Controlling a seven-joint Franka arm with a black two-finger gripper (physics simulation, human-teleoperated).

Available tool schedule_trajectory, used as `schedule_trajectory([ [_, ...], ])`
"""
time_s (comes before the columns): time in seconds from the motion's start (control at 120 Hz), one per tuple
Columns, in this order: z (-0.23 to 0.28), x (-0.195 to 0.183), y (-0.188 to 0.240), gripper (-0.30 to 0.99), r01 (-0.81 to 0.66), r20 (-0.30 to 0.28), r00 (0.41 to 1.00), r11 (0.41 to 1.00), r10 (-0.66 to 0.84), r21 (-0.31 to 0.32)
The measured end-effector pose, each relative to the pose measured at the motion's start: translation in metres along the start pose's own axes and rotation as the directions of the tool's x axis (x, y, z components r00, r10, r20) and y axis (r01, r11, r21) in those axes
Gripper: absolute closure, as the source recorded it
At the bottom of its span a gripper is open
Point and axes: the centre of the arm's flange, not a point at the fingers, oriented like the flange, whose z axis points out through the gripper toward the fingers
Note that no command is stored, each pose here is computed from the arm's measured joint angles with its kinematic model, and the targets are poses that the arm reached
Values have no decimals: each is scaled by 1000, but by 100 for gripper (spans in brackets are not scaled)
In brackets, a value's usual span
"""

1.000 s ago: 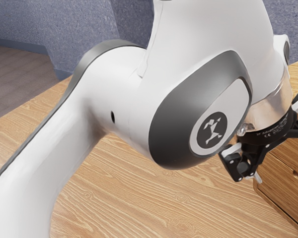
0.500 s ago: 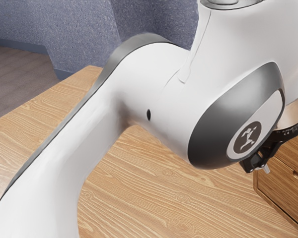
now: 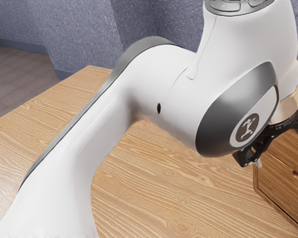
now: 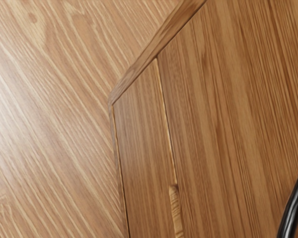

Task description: Pull the drawer handle with one arm to open the drawer

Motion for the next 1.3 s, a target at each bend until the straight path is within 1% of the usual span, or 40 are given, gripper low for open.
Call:
schedule_trajectory([
  [0.142,3,-1,1,2,1,3,1000,1000,-1,0],
  [0.333,5,-19,0,2,-21,19,1000,1000,21,4],
  [0.433,-17,-33,-19,2,-19,13,1000,1000,19,8],
  [0.508,-26,-34,-41,2,2,15,1000,1000,-2,27],
  [0.6,-20,-32,-56,2,21,24,999,998,-22,58],
  [0.717,-17,-28,-60,2,30,14,999,997,-31,67],
  [0.767,-11,-25,-64,2,37,12,999,996,-39,84],
  [0.883,-17,-18,-93,3,69,7,998,992,-70,108],
  [0.983,-40,-20,-123,3,74,6,997,992,-75,104],
  [1.133,-71,-21,-182,3,84,10,996,992,-86,98],
  [1.15,-85,-20,-185,3,81,2,997,993,-81,86],
  [1.167,-110,-17,-183,3,76,-17,997,996,-75,53],
  [1.217,-228,-15,-176,4,27,-105,994,994,-38,-105],
  [1.25,-290,3,-187,4,9,-127,991,984,-32,-177],
  [1.267,-315,28,-195,4,-3,-129,991,979,-23,-202],
  [1.283,-335,73,-209,4,7,-113,993,975,-33,-224],
  [1.3,-346,127,-225,4,34,-84,995,971,-55,-237],
])
